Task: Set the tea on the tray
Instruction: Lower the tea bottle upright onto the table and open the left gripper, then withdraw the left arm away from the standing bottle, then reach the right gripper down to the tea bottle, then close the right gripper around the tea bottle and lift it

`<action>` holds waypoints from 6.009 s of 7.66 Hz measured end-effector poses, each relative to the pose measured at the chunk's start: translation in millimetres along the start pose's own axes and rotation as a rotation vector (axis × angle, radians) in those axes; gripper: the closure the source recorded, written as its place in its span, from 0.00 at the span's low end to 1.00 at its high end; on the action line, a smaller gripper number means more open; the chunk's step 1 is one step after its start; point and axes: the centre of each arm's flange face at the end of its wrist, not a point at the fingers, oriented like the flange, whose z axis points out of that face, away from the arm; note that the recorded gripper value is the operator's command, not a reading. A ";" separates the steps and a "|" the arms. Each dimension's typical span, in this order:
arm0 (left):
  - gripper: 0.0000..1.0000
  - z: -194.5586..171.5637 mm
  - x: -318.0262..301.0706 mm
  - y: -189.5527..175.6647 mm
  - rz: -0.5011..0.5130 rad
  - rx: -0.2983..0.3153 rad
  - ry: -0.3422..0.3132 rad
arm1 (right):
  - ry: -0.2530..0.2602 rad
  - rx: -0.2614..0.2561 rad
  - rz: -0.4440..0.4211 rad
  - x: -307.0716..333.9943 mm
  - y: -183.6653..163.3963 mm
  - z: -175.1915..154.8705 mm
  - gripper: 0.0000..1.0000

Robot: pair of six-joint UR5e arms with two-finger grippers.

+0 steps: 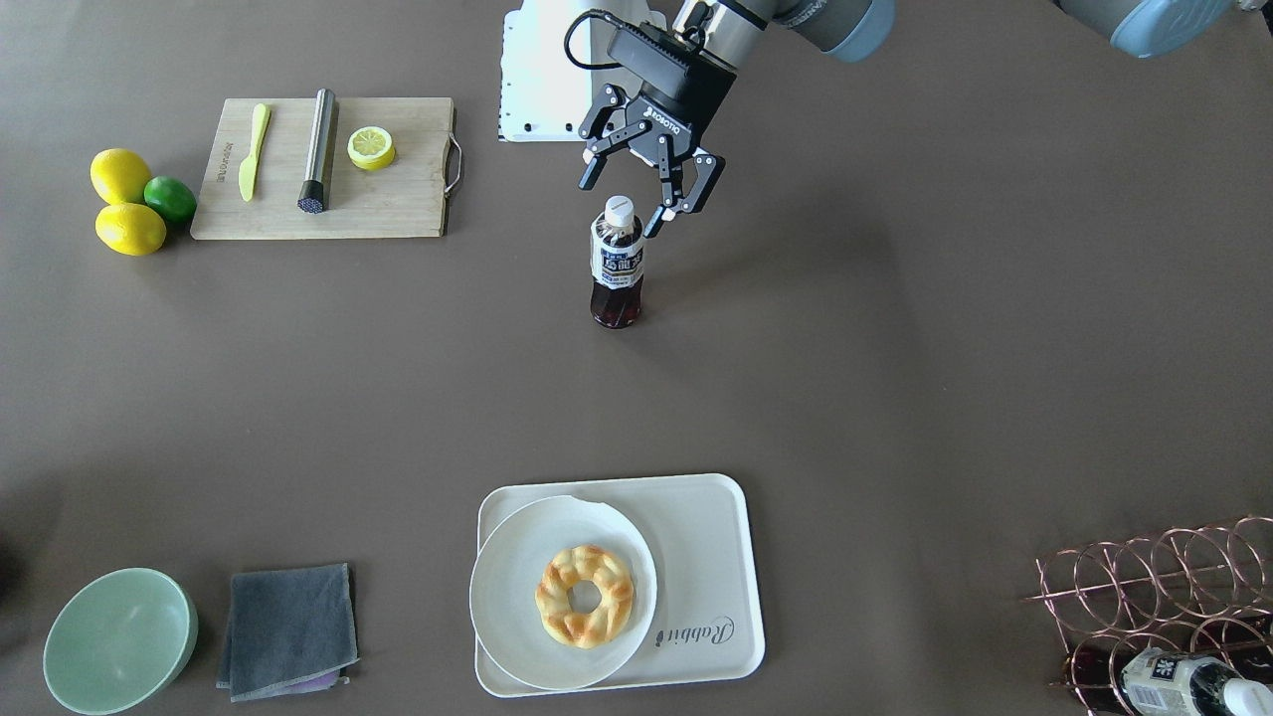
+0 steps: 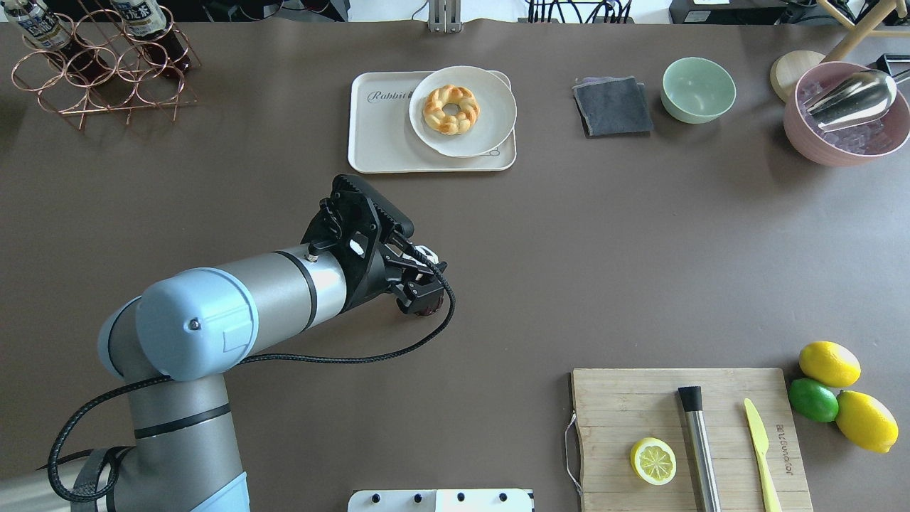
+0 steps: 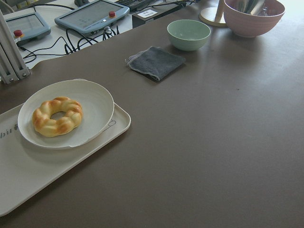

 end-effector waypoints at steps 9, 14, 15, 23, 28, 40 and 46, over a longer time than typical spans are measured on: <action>0.03 -139.9 -402.0 101.1 -0.399 -0.434 -0.144 | -0.055 0.035 -0.025 -20.8 -28.6 -11.1 0.00; 0.03 -272.5 -527.3 240.5 -0.376 -0.628 -0.265 | -0.214 0.114 -0.294 -139.8 -116.7 -6.8 0.00; 0.03 -277.9 -528.9 248.8 -0.383 -0.635 -0.268 | -0.271 0.126 -0.369 -199.7 -145.6 1.6 0.00; 0.03 -279.1 -539.7 271.1 -0.419 -0.664 -0.275 | -0.434 0.363 -0.417 -628.4 -122.5 59.4 0.01; 0.03 -278.5 -539.5 269.0 -0.417 -0.661 -0.275 | -0.293 0.458 -0.385 -700.5 -51.2 68.5 0.01; 0.03 -277.5 -539.8 266.7 -0.411 -0.659 -0.273 | -0.194 0.525 -0.391 -754.0 -34.8 96.5 0.52; 0.03 -276.5 -538.6 261.3 -0.402 -0.651 -0.271 | -0.204 0.529 -0.380 -754.7 -35.0 92.1 1.00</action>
